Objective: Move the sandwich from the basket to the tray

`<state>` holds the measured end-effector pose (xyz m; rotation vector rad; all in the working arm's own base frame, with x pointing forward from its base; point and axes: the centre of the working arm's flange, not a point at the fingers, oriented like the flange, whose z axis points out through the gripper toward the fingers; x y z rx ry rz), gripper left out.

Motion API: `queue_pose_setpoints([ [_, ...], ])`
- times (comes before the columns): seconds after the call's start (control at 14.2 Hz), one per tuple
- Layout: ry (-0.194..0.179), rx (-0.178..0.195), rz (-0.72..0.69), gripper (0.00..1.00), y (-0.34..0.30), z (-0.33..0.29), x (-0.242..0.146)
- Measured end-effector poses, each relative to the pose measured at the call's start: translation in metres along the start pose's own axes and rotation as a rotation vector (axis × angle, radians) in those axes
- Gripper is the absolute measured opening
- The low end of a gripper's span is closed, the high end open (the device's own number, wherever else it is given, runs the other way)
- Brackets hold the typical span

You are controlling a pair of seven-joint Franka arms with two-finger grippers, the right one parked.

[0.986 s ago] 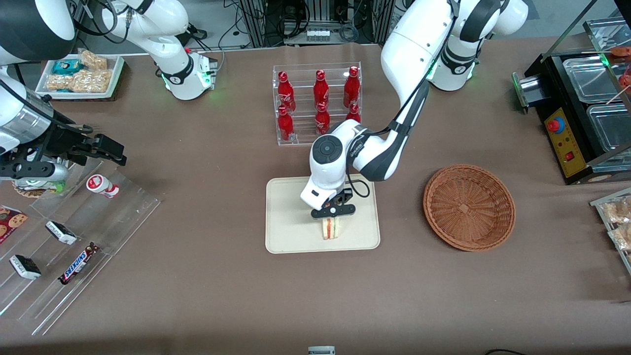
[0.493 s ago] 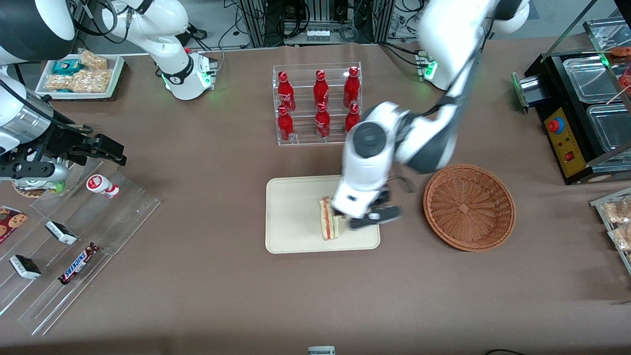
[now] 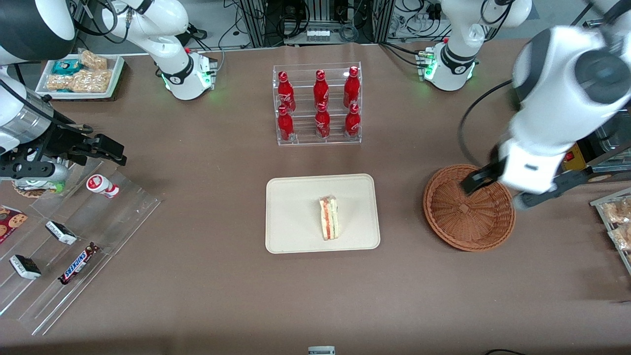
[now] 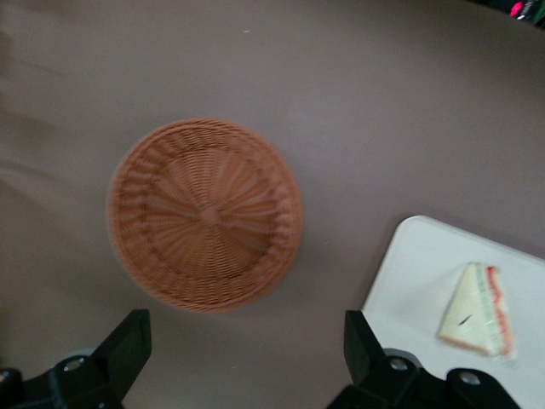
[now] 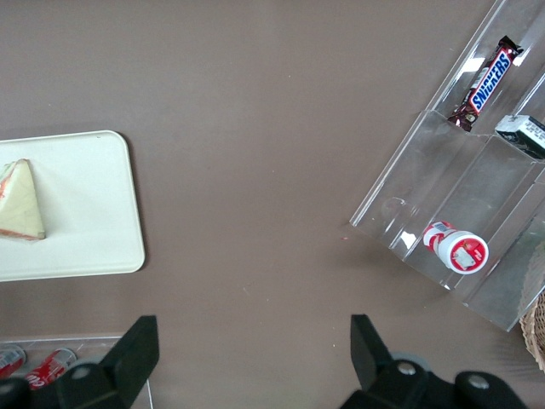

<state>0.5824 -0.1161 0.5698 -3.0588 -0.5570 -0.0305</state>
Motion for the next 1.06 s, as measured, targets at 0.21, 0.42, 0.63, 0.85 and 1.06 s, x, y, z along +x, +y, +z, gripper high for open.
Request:
queue_pose_setpoints([
  [0.21,-0.020,-0.013,0.121,1.00,-0.087,-0.010,-0.015],
  [0.42,-0.054,-0.042,0.216,1.00,-0.166,-0.023,-0.023],
  [0.63,-0.041,-0.049,0.233,1.00,-0.206,-0.043,-0.012],
  [0.85,-0.045,-0.042,0.257,1.00,-0.203,-0.052,0.005],
  [1.06,-0.067,-0.035,0.264,1.00,-0.196,-0.043,0.016],
])
